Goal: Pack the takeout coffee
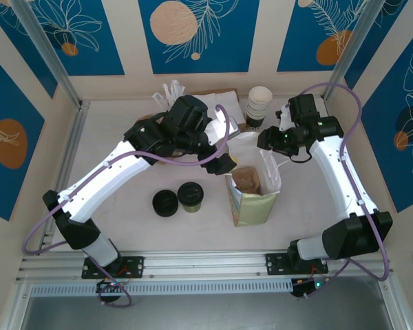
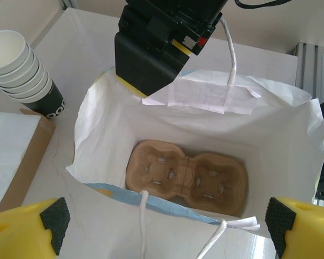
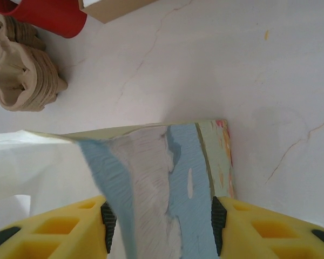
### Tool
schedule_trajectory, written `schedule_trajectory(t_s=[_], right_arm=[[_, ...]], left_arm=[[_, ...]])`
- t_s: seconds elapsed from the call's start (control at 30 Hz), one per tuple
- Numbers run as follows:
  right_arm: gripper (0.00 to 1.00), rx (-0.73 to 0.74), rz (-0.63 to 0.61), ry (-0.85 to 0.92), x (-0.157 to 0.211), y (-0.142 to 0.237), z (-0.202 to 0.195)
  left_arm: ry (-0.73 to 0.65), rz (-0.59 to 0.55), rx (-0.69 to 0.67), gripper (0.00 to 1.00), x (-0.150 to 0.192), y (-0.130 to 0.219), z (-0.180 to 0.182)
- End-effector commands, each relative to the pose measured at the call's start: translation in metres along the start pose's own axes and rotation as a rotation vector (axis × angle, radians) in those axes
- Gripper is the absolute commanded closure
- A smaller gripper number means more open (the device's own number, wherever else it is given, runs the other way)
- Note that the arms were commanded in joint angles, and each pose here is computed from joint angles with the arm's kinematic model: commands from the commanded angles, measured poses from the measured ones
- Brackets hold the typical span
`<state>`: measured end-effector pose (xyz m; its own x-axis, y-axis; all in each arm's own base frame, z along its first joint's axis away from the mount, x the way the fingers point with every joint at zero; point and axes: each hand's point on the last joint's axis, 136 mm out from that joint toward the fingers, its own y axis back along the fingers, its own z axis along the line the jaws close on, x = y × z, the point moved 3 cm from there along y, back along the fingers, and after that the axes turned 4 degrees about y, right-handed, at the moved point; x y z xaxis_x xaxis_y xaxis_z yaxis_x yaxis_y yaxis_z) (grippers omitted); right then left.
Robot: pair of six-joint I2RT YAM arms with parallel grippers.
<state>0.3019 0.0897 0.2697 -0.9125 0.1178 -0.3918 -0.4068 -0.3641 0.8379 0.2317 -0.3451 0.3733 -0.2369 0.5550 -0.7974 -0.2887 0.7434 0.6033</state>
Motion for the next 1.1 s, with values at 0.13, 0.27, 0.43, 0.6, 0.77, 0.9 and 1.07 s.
schedule_trajectory(t_s=[0.13,0.27,0.43,0.6,0.77,0.9,1.07], right_arm=[[0.57,-0.033,0.057,-0.003,-0.004,-0.014,0.003],[0.84,-0.065,0.011,0.028,-0.007,-0.004,0.014],[1.0,-0.107,-0.079,0.083,-0.005,0.015,0.028],[1.0,-0.154,-0.186,0.132,0.002,0.033,0.037],[1.0,-0.184,-0.291,0.188,0.011,0.044,0.045],[1.0,-0.193,-0.345,0.227,0.017,0.051,0.05],[1.0,-0.189,-0.378,0.25,0.023,0.057,0.054]], left_arm=[[-0.006,-0.033,-0.022,0.05,-0.003,0.013,0.002],[-0.005,-0.033,-0.029,0.05,-0.001,0.016,0.002],[-0.005,-0.054,-0.049,0.05,-0.004,0.022,0.003],[0.004,-0.112,-0.094,0.05,-0.013,0.035,0.006],[0.001,-0.169,-0.166,0.04,-0.016,0.047,0.013],[-0.001,-0.197,-0.216,0.03,-0.016,0.056,0.018],[-0.004,-0.222,-0.269,0.02,-0.015,0.066,0.022]])
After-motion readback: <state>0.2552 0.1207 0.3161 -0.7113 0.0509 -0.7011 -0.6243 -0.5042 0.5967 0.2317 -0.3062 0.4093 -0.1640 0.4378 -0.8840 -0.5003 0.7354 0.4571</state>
